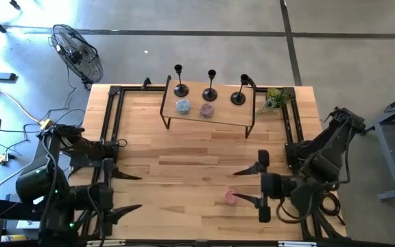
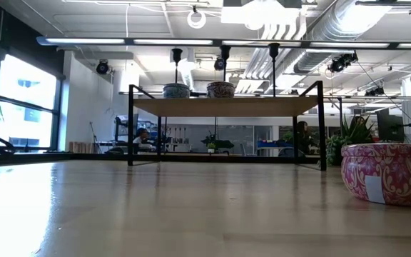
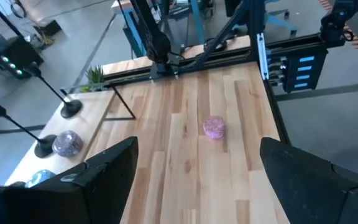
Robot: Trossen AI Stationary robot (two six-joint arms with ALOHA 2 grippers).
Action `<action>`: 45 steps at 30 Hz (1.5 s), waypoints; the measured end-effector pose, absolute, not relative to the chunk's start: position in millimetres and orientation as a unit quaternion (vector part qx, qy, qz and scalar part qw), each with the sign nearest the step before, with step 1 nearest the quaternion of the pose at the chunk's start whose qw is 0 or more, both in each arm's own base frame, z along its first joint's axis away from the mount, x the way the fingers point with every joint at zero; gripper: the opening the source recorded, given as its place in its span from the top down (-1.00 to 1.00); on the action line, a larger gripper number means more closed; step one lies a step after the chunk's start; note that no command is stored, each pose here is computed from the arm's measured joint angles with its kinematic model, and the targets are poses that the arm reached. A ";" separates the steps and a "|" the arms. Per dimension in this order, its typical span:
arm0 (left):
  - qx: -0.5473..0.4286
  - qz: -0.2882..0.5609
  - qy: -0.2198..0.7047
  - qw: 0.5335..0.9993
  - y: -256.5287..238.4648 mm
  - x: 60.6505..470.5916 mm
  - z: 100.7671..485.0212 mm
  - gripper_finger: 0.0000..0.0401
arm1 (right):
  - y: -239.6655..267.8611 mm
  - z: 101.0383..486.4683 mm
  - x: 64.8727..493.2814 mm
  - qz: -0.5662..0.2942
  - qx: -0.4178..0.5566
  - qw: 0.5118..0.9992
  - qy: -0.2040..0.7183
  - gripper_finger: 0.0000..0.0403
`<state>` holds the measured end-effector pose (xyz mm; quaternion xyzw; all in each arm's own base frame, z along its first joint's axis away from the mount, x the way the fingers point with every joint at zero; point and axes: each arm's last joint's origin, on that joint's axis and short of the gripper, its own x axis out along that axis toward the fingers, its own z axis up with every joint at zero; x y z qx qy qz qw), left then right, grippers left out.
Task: Pick & Place candle stick holders
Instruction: Put the pink scented candle on the shelf
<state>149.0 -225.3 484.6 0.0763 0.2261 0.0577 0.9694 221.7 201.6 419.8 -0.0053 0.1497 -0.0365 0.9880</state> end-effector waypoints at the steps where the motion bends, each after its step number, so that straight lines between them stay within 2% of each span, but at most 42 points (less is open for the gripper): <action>1: 0.079 0.059 0.226 0.969 -222.7 149.7 485.7 -0.65 | 201.2 424.3 223.7 -0.049 0.005 0.986 0.162 -0.29; 6: 0.092 0.040 0.240 0.966 -216.4 148.8 488.9 -0.65 | 200.0 428.6 237.3 -0.096 0.021 0.968 0.229 -0.29; 9: 0.103 0.036 0.240 0.965 -215.4 148.1 489.6 -0.65 | 202.0 427.5 251.4 -0.083 0.004 0.964 0.254 -0.29; 18: 0.135 0.029 0.241 0.961 -215.8 148.3 489.4 -0.65 | 198.6 426.4 280.7 -0.098 -0.003 0.969 0.225 -0.29; 45: 0.153 0.018 0.246 0.957 -216.2 148.3 489.0 -0.65 | 194.7 426.7 281.6 -0.137 0.035 0.967 0.210 -0.29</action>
